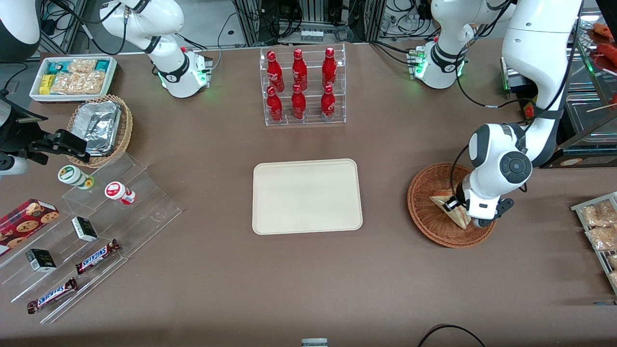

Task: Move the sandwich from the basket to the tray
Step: 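Lift the sandwich and carry it with the left gripper over the tray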

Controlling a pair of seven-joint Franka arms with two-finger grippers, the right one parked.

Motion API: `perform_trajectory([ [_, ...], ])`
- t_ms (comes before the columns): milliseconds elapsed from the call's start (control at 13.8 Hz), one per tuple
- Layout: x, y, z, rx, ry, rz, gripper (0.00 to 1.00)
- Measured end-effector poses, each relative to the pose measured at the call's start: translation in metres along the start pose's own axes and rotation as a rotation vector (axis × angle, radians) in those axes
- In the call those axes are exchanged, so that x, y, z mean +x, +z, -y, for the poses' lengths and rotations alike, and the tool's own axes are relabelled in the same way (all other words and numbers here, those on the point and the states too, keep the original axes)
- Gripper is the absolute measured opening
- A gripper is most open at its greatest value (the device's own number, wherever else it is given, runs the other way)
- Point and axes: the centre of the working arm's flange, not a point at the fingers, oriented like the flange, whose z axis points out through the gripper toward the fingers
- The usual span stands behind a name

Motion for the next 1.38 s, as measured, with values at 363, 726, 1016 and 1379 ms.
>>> perform_trajectory([
  [363,-0.005,-0.107,-0.031,0.07,0.061,0.034,0.29],
  [726,-0.085,-0.184,-0.134,0.032,0.229,-0.033,0.19],
  [1016,-0.174,-0.169,-0.203,0.045,0.394,-0.033,0.19],
  [1379,-0.239,-0.133,-0.266,0.049,0.513,-0.006,0.19],
])
